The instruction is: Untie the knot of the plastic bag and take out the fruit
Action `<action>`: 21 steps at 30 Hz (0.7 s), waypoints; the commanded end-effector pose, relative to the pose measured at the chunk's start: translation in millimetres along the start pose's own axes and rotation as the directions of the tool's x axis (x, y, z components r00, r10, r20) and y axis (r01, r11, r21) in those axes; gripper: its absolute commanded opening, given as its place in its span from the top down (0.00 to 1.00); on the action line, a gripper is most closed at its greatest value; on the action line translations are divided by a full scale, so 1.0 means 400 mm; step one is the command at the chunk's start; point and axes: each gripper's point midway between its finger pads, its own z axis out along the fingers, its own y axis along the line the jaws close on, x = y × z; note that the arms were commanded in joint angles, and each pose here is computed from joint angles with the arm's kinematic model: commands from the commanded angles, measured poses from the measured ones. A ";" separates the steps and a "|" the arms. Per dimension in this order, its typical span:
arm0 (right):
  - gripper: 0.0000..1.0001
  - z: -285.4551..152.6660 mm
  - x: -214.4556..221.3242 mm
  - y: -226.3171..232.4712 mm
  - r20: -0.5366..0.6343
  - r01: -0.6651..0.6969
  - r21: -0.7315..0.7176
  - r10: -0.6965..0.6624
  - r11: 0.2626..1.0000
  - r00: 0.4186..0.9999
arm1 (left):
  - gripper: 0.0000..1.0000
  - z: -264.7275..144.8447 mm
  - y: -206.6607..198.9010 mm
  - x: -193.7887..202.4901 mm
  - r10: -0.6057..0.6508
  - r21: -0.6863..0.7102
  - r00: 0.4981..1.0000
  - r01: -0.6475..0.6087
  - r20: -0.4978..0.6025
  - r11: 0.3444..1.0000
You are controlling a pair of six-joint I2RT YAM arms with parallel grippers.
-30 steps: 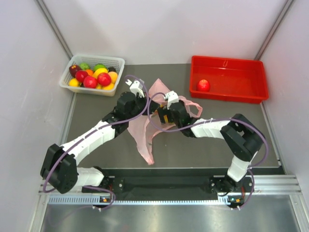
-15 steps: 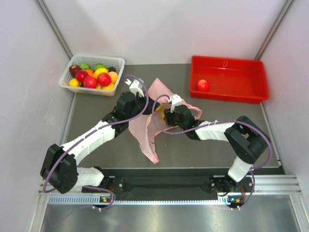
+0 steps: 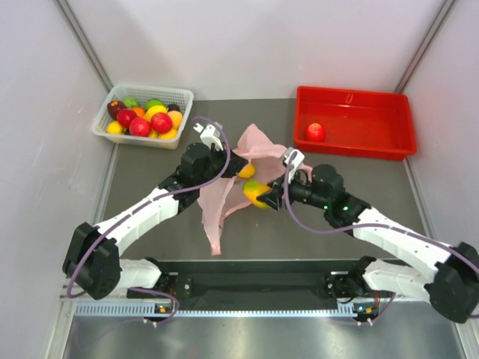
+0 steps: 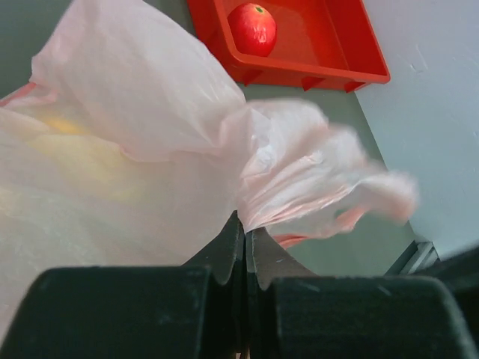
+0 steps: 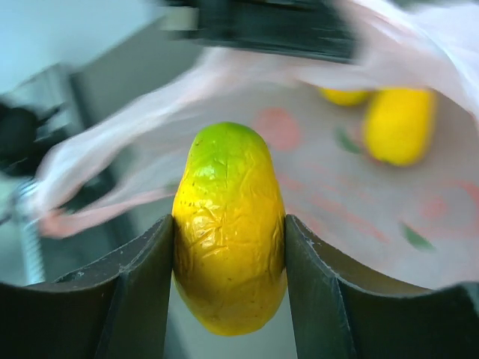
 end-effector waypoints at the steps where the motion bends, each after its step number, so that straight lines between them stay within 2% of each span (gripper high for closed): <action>1: 1.00 -0.086 -0.009 0.166 -0.053 0.034 -0.351 -0.055 0.936 0.997 | 1.00 0.010 -0.020 -0.039 -0.007 0.034 0.998 0.005 0.063 0.999; 3: 1.00 -0.120 -0.046 0.178 0.016 0.098 -0.375 -0.099 0.922 0.995 | 1.00 0.014 -0.025 -0.032 -0.011 0.046 0.999 0.009 0.052 0.999; 7: 1.00 -0.140 -0.073 0.160 0.005 0.113 -0.398 -0.121 0.910 0.993 | 1.00 0.012 -0.030 -0.036 -0.010 0.053 0.998 0.007 0.054 0.999; 9: 1.00 -0.123 -0.097 0.122 0.002 0.083 -0.360 -0.088 0.929 0.996 | 1.00 0.011 -0.027 -0.037 -0.006 0.047 0.998 0.004 0.055 0.999; 10: 1.00 -0.117 -0.132 0.105 0.027 0.056 -0.321 -0.050 0.945 0.998 | 1.00 0.010 -0.026 -0.036 -0.006 0.044 0.998 0.004 0.055 0.999; 11: 1.00 -0.107 -0.191 0.038 0.112 0.060 -0.183 -0.040 0.981 0.993 | 1.00 0.009 -0.027 -0.034 -0.006 0.045 0.999 0.004 0.052 0.999; 14: 1.00 -0.143 -0.293 -0.071 0.278 0.030 0.072 -0.049 0.997 0.959 | 1.00 0.004 -0.022 -0.029 0.000 0.040 0.999 -0.002 0.045 0.999; 15: 1.00 -0.171 -0.335 -0.170 0.354 -0.028 0.294 -0.081 0.955 0.932 | 1.00 -0.001 -0.023 -0.032 0.005 0.039 0.999 -0.007 0.050 0.999; 16: 1.00 -0.191 -0.348 -0.229 0.378 -0.062 0.412 -0.109 0.909 0.919 | 1.00 -0.003 -0.022 -0.035 0.006 0.035 0.998 -0.008 0.055 0.999; 17: 1.00 -0.220 -0.356 -0.297 0.398 -0.115 0.528 -0.125 0.841 0.909 | 1.00 -0.004 -0.022 -0.031 0.005 0.037 0.999 -0.007 0.053 0.999; 18: 1.00 -0.267 -0.375 -0.371 0.425 -0.191 0.648 -0.142 0.737 0.894 | 1.00 -0.006 -0.024 -0.034 0.004 0.039 0.998 -0.006 0.055 0.999; 20: 1.00 -0.268 -0.354 -0.460 0.423 -0.256 0.714 -0.110 0.651 0.899 | 1.00 -0.006 -0.027 -0.031 0.001 0.045 0.999 -0.003 0.051 0.999; 21: 1.00 -0.316 -0.370 -0.523 0.451 -0.314 0.771 -0.126 0.554 0.884 | 1.00 -0.007 -0.027 -0.029 0.001 0.048 0.999 -0.003 0.049 0.999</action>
